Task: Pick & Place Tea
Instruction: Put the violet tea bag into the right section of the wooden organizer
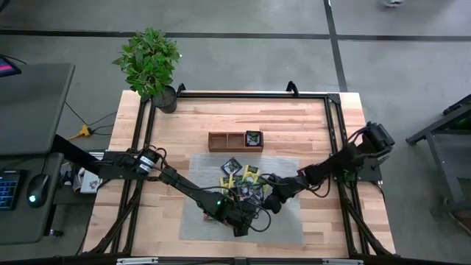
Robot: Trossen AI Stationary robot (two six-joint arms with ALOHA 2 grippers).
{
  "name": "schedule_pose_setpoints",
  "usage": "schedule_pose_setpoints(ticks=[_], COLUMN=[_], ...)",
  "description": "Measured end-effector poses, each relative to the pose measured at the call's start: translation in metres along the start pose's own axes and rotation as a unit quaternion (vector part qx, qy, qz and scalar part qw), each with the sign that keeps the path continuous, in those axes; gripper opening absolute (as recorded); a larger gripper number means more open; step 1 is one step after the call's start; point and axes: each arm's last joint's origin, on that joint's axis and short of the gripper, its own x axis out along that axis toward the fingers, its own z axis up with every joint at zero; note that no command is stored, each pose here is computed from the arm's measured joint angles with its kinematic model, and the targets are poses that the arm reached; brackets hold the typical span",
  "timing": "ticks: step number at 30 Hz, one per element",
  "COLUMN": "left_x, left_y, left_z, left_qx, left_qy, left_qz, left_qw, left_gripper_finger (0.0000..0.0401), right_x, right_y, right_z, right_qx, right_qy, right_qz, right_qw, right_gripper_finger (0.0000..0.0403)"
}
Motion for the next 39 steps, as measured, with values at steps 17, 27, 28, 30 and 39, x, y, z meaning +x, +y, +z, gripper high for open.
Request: schedule_pose_setpoints(ticks=[17,27,28,30,39], left_x=[0.0001,0.0001,0.0001,0.0001,-0.0001], left_y=[-0.0002,-0.0003,-0.0003,-0.0004,-0.0006], left_z=[0.0000,0.0001,0.0001,0.0001,0.0001], left_qx=[-0.002,-0.003,-0.003,-0.003,0.011], left_qy=[0.000,0.000,0.000,0.001,0.003], left_qz=[-0.002,-0.004,-0.004,-0.004,-0.009], left_qw=[1.000,1.000,1.000,1.000,1.000], left_gripper_finger=[0.0000,0.0000,0.0000,0.0000,0.0001], right_x=[0.0059,0.0058,0.0058,0.0058,0.0055], right_y=[0.0015,0.0012,0.0012,0.0012,0.0013], right_z=[0.0004,0.0002,0.0001,-0.0001,-0.0006], right_qx=[-0.005,-0.007,-0.008,-0.009,-0.010], right_qy=[0.020,0.023,0.024,0.026,0.034], right_qz=[-0.028,-0.028,-0.027,-0.027,-0.024], right_qw=[0.999,0.999,0.999,0.999,0.999], right_gripper_finger=[0.0164,0.0027,0.0015,0.0005,0.0001])
